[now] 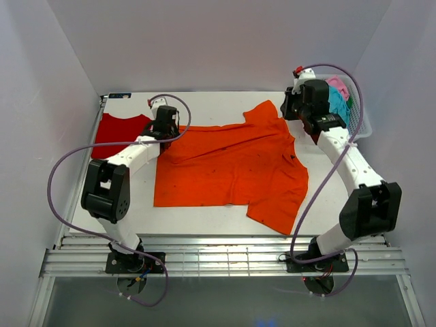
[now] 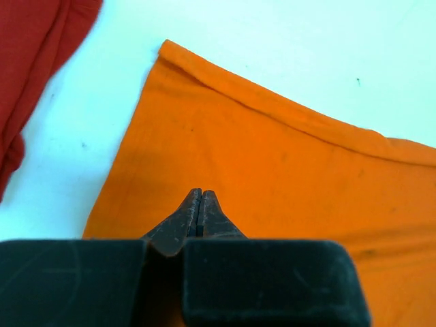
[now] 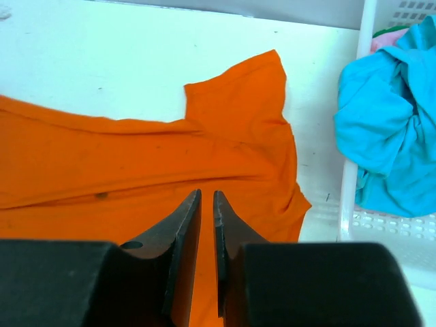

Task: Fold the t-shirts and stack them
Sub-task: Flatten out the tshirt

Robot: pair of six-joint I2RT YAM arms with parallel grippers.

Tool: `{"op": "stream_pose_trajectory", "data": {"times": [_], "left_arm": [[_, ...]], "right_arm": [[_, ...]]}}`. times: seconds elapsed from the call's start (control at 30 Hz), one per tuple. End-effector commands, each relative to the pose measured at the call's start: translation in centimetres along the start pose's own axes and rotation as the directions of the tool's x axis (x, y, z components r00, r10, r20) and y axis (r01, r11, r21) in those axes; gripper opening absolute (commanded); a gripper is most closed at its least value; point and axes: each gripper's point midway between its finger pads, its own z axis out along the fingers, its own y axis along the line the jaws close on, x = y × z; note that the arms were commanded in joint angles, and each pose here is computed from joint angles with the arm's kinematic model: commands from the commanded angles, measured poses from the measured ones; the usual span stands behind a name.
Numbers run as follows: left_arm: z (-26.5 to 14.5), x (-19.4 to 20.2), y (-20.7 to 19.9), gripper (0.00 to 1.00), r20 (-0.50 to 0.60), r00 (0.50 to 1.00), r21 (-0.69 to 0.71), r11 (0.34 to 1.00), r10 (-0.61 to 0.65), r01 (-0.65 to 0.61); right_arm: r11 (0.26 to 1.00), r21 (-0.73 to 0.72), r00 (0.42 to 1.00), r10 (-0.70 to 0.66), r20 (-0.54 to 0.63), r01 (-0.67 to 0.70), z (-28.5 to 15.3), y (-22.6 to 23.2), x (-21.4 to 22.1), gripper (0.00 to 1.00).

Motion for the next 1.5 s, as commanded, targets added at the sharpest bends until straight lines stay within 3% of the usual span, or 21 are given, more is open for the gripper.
{"op": "stream_pose_trajectory", "data": {"times": [0.0,0.17,0.5,1.47], "left_arm": [[2.4,0.6,-0.2,0.01,-0.02,0.999,-0.036,0.998,0.042,-0.043],[5.9,2.5,-0.3,0.0,-0.067,0.995,-0.067,0.995,0.073,-0.078],[7.9,1.7,-0.9,0.0,-0.047,0.996,-0.077,0.994,0.08,-0.084],[12.9,0.7,2.0,0.0,-0.068,0.997,-0.105,0.994,0.036,-0.043]], "right_arm": [[0.998,-0.058,1.0,0.014,0.014,-0.013,-2.8,2.0,0.9,0.17],[0.997,-0.079,0.998,0.001,0.064,0.004,-6.4,3.1,0.9,0.15],[0.996,-0.093,0.988,0.005,0.155,0.01,-11.7,3.7,-0.1,0.13],[0.992,-0.128,0.995,0.0,0.097,0.012,-13.7,4.8,4.2,0.13]]}}
